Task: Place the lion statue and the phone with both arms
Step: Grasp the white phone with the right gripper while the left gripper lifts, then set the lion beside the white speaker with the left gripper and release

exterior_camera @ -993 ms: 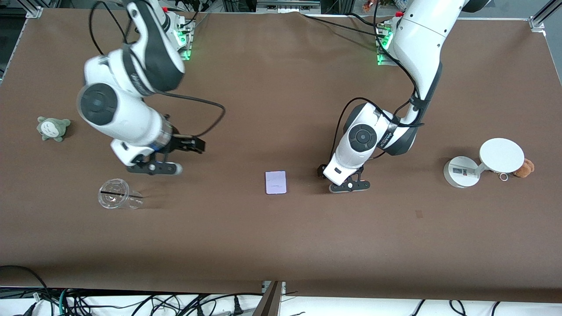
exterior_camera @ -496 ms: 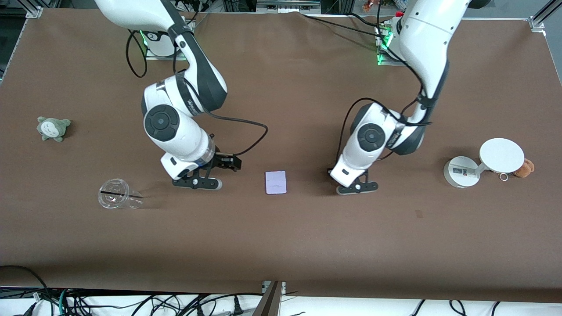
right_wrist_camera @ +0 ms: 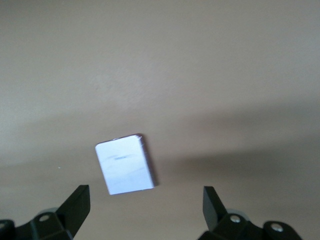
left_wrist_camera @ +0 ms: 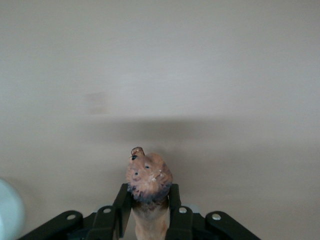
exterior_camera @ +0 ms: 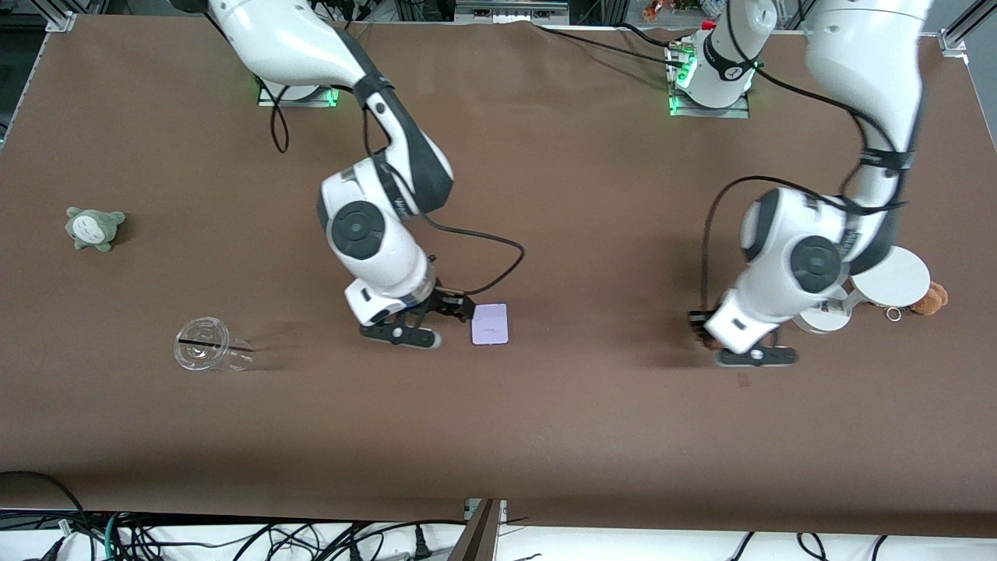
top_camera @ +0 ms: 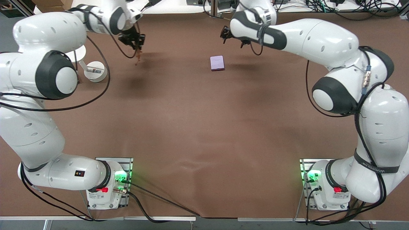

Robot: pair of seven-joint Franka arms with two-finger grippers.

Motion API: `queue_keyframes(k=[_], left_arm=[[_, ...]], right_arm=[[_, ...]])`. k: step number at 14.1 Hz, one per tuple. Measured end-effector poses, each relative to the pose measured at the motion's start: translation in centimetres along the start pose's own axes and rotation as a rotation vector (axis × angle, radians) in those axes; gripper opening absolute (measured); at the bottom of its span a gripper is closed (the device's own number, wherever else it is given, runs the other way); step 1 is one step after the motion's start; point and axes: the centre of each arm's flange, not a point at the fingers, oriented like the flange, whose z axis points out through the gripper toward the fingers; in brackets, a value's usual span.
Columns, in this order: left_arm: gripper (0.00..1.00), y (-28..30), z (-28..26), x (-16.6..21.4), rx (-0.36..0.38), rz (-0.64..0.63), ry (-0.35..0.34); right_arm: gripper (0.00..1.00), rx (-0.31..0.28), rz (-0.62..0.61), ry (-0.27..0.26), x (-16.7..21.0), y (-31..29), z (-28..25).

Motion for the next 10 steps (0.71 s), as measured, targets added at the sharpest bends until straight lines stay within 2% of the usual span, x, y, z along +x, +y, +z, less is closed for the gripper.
queue_keyframes(k=[3, 7, 10], left_arm=[[0.34, -8.9, 1.4, -1.3, -0.003, 0.003, -0.022], [0.34, -9.8, 3.0, -3.9, -0.005, -0.004, 0.024], [0.34, -11.0, 4.6, -6.0, -0.005, -0.026, 0.041]], right_arm=[[1.00, -0.003, -0.046, 0.045, -2.6, -2.5, 4.4], [1.00, -0.044, -0.160, 0.149, -3.5, -3.1, 8.3], [1.00, -0.033, -0.207, 0.194, -4.2, -3.7, 9.8]])
